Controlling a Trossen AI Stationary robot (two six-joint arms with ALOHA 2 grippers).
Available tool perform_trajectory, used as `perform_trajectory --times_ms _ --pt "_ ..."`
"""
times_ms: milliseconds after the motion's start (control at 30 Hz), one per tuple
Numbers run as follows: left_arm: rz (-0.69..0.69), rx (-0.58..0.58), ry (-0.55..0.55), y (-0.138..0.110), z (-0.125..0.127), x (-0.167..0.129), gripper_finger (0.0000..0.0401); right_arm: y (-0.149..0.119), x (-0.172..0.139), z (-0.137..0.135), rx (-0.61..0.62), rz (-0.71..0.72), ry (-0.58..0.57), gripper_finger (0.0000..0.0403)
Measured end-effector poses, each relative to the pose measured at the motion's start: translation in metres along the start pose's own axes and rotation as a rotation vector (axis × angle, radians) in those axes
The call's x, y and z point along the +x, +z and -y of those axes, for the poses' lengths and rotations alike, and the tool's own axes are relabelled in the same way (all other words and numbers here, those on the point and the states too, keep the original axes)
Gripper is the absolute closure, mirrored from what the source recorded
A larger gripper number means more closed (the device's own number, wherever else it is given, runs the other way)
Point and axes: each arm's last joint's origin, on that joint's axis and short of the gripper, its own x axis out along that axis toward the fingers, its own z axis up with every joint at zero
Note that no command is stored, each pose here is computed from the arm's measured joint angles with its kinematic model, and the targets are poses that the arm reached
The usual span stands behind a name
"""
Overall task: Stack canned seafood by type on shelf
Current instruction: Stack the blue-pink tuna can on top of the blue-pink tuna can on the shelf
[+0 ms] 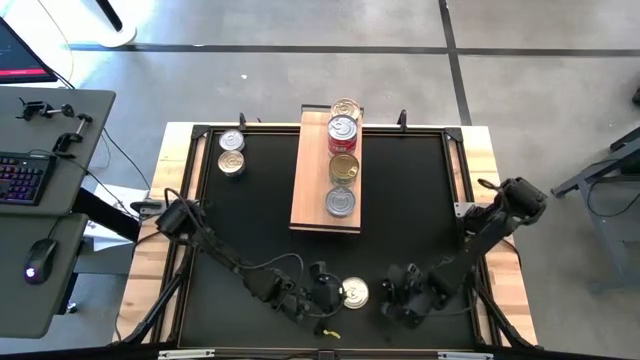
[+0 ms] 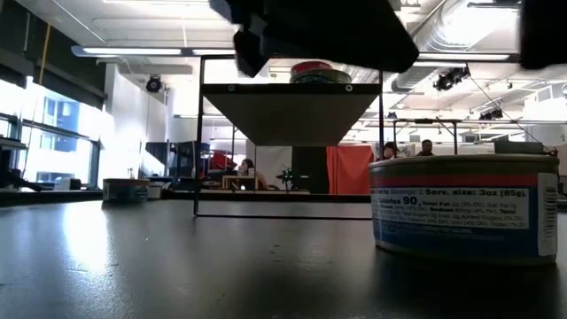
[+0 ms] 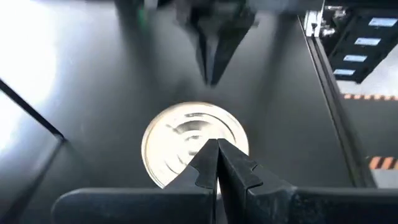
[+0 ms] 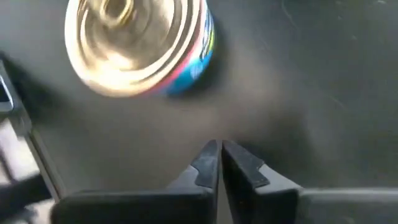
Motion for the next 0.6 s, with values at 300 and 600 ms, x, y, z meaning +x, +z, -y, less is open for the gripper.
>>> perform_trajectory --times_ms 300,600 --pt "-0.073 0.109 -0.021 0.003 -0.021 0.013 0.0401 0.019 0.023 -0.008 0.012 0.035 0.068 0.0401" --pt "-0.140 0.084 -0.064 -0.021 -0.011 0.026 0.0401 0.020 0.024 -0.009 0.041 0.039 0.070 0.0403"
